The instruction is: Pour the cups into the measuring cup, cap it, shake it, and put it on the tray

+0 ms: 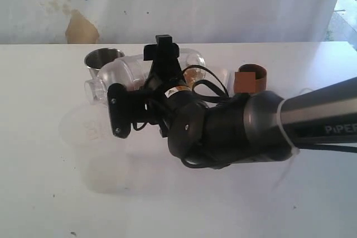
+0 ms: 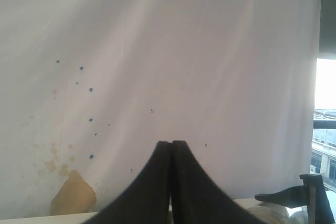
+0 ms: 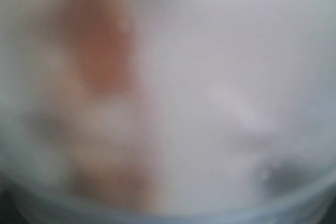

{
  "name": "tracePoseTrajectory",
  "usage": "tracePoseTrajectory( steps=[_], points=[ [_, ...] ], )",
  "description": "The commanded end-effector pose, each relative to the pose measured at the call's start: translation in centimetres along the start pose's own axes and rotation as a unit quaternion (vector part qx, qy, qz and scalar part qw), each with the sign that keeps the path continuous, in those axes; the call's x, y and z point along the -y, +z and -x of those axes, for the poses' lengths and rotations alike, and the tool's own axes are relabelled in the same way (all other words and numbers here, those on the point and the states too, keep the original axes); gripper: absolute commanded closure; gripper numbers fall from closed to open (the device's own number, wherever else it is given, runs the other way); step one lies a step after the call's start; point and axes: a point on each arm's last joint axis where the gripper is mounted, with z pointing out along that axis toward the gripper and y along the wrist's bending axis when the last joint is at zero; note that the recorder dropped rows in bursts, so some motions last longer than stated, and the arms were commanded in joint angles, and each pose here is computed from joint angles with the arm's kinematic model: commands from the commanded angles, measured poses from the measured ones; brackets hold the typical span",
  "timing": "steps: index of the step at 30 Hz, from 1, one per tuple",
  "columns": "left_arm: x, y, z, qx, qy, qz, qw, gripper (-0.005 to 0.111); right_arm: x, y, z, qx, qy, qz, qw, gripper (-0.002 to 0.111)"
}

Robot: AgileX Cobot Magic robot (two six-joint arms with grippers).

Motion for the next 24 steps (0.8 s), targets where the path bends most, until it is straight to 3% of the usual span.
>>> tracePoseTrajectory(
  steps=[1,10,24],
  points=[
    [-0.1,-0.1,0.0,0.005,-0.005,0.004,1.0,0.107,1.3,-0.2,-0.7,-0.01,-0.022,-0.043,0.999,0.108],
    [-0.1,-0.1,0.0,0.005,-0.003,0.004,1.0,0.107,2.3,-0.4,0.1,0.026,-0.089,-0.1,0.991,0.108],
    [-0.1,-0.1,0.0,0.005,0.0,0.004,1.0,0.107,2.7,0.2,-1.3,0.006,-0.086,-0.105,0.991,0.108]
  ],
)
